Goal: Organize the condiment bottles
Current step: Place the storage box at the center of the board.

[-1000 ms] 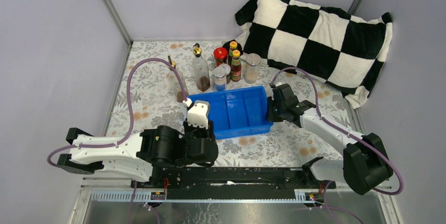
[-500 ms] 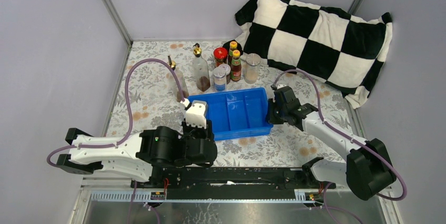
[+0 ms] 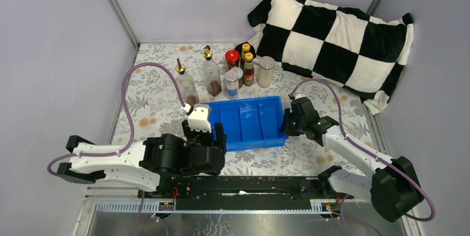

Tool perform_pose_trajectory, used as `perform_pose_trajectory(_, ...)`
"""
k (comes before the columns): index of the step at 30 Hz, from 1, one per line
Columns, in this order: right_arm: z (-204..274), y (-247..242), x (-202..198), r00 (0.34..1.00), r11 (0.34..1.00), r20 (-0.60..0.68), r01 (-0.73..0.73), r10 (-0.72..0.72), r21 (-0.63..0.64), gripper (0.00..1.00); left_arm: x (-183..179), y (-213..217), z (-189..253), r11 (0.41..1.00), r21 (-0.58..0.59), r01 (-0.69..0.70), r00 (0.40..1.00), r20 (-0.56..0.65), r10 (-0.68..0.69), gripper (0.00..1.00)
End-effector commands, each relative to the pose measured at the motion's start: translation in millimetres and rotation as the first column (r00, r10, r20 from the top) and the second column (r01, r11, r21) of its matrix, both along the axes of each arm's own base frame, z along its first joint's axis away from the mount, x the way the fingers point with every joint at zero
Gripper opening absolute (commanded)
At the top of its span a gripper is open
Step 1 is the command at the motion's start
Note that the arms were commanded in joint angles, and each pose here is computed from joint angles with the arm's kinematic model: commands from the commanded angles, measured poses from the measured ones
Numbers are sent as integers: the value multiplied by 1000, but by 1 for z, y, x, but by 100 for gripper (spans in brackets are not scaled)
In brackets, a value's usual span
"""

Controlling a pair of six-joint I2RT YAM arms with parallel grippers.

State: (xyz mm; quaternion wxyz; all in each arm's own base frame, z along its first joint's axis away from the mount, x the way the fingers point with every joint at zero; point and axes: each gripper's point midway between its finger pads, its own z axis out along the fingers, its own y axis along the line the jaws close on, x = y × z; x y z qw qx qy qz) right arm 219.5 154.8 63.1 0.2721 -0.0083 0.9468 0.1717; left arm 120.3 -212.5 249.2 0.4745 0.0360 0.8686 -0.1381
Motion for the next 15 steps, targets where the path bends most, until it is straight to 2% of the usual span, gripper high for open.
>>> perform_pose_trajectory(1,13,9,12,997,999,69,15,-19,50,18,10,-8,11,998,-60,-4,998,68,8,80)
perform_pose_trajectory(3,12,10,11,998,999,65,11,-15,51,19,9,-17,8,998,-54,21,997,69,-18,86)
perform_pose_trajectory(5,12,11,11,998,999,63,7,-10,51,25,8,-25,6,998,-41,47,997,69,-44,92)
perform_pose_trajectory(7,12,11,11,998,999,64,5,-9,48,38,6,-35,4,997,-30,77,995,72,-74,98)
perform_pose_trajectory(10,15,11,10,998,999,69,0,-4,49,52,6,-56,8,991,-37,132,988,80,-129,99)
perform_pose_trajectory(15,25,10,11,996,999,88,-7,2,49,62,16,-88,15,976,-53,212,975,82,-208,99)
